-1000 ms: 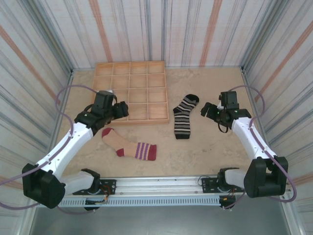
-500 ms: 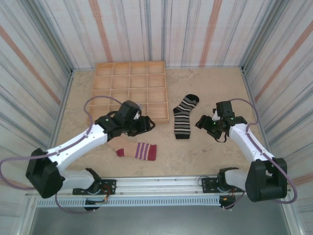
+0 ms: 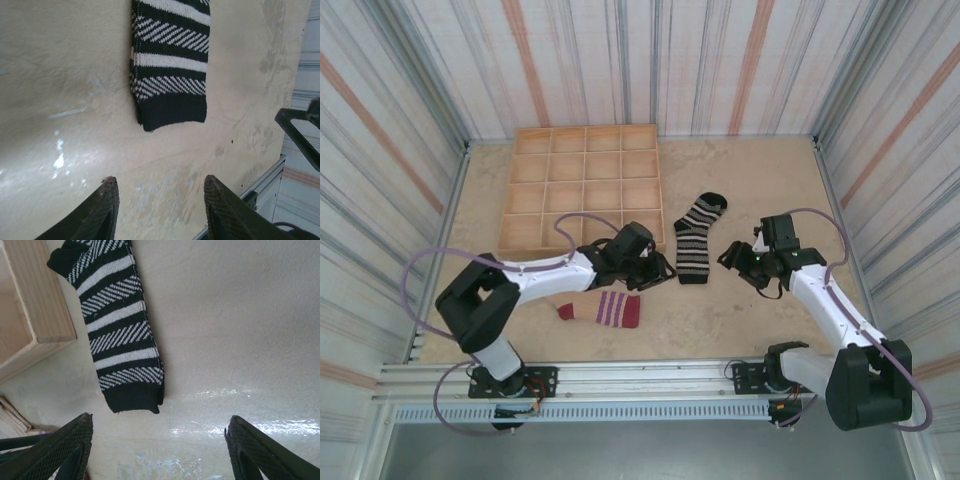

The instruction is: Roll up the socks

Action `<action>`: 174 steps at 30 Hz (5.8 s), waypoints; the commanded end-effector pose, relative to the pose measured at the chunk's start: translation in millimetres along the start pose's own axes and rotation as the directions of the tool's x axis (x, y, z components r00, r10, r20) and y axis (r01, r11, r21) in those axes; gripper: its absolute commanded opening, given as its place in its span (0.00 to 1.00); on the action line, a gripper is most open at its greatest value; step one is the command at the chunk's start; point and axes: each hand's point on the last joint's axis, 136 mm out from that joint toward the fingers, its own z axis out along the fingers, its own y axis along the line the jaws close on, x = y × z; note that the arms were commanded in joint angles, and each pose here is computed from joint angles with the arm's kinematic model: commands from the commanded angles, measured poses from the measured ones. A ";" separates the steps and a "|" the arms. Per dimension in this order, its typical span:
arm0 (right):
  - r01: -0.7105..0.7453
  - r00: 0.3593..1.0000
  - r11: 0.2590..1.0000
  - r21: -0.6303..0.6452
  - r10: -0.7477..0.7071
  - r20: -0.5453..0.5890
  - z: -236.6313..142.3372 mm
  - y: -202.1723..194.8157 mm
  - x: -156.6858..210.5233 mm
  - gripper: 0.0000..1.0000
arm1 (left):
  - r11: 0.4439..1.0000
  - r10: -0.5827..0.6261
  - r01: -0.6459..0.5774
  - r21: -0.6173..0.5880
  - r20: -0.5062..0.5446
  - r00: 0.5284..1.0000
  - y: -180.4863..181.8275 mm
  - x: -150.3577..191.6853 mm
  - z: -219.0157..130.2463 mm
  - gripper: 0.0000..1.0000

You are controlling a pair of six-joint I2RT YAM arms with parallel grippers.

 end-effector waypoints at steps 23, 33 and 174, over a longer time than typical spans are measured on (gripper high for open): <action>-0.020 0.999 0.999 0.044 0.019 0.035 -13.6 -2.0 -3.7 0.72 | 0.994 -0.088 0.090 -0.054 0.051 0.995 31.5 -7.1 71.1 0.36; -0.009 0.999 0.999 0.044 0.007 0.046 -18.5 -1.8 -4.0 0.72 | 0.986 -0.121 0.126 -0.107 0.055 0.991 42.5 -7.3 76.8 0.26; 0.750 0.628 0.654 -0.097 -0.751 -0.202 83.6 75.8 124.8 0.00 | 1.000 0.016 -0.014 0.010 -0.260 0.965 38.8 -17.9 -23.4 0.55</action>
